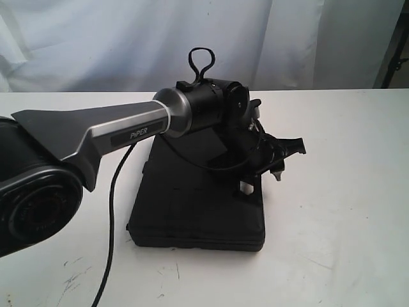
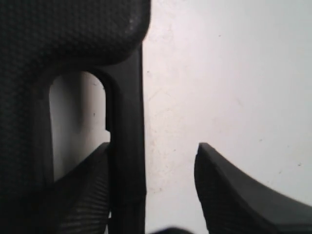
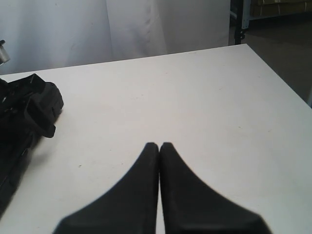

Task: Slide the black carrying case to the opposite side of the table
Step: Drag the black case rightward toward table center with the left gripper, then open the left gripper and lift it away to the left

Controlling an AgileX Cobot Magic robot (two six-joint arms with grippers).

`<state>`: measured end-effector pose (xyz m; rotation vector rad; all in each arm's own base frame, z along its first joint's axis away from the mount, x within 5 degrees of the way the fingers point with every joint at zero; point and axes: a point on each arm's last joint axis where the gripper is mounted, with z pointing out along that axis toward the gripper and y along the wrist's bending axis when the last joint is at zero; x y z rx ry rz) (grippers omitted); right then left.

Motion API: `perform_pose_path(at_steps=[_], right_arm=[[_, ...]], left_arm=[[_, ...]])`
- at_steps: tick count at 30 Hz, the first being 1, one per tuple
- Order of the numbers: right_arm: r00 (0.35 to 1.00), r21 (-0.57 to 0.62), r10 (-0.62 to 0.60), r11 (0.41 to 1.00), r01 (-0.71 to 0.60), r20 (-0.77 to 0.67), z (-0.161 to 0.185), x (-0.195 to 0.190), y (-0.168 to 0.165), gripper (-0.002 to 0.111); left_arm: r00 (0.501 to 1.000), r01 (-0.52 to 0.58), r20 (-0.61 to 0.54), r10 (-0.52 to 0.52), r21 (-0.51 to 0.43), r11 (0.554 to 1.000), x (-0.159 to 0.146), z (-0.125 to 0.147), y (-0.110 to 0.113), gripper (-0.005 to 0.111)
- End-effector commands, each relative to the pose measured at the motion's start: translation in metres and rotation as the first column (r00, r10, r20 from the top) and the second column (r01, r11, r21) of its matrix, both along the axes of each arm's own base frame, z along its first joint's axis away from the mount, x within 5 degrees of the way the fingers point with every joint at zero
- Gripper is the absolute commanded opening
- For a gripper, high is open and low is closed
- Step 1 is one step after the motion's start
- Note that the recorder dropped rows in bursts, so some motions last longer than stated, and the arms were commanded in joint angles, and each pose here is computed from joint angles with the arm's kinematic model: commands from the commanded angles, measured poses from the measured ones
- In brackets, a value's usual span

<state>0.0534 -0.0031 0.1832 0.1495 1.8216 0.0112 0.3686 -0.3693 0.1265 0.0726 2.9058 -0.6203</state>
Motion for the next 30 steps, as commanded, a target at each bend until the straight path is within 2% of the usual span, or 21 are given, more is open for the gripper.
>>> perform_pose_path(at_steps=[1,14,21,25,29,30], right_arm=[[1.0,0.0,-0.006,1.0,0.006,-0.001,-0.001,0.0,0.0,0.0],[1.0,0.0,-0.006,1.0,0.006,-0.001,-0.001,0.0,0.0,0.0],[1.0,0.0,-0.006,1.0,0.006,-0.001,-0.001,0.0,0.0,0.0],[1.0,0.0,-0.006,1.0,0.006,-0.001,-0.001,0.0,0.0,0.0],[1.0,0.0,-0.006,1.0,0.006,-0.001,-0.001,0.0,0.0,0.0],[1.0,0.0,-0.006,1.0,0.006,-0.001,-0.001,0.0,0.0,0.0]], left_arm=[[0.993,0.01,0.115,-0.003,-0.067,0.998,0.006,0.028,-0.004,0.049],[0.99,0.04,0.137,-0.035,-0.032,0.999,0.009,0.028,0.001,0.049],[0.986,0.056,0.156,-0.064,0.057,0.997,0.013,0.036,0.015,0.048],[0.974,0.064,0.209,-0.085,0.107,0.992,0.016,0.06,0.027,0.034],[0.945,0.086,0.293,-0.142,0.194,0.977,0.017,0.092,0.042,0.0],[0.936,0.099,0.311,-0.162,0.209,0.973,0.017,0.099,0.044,0.0]])
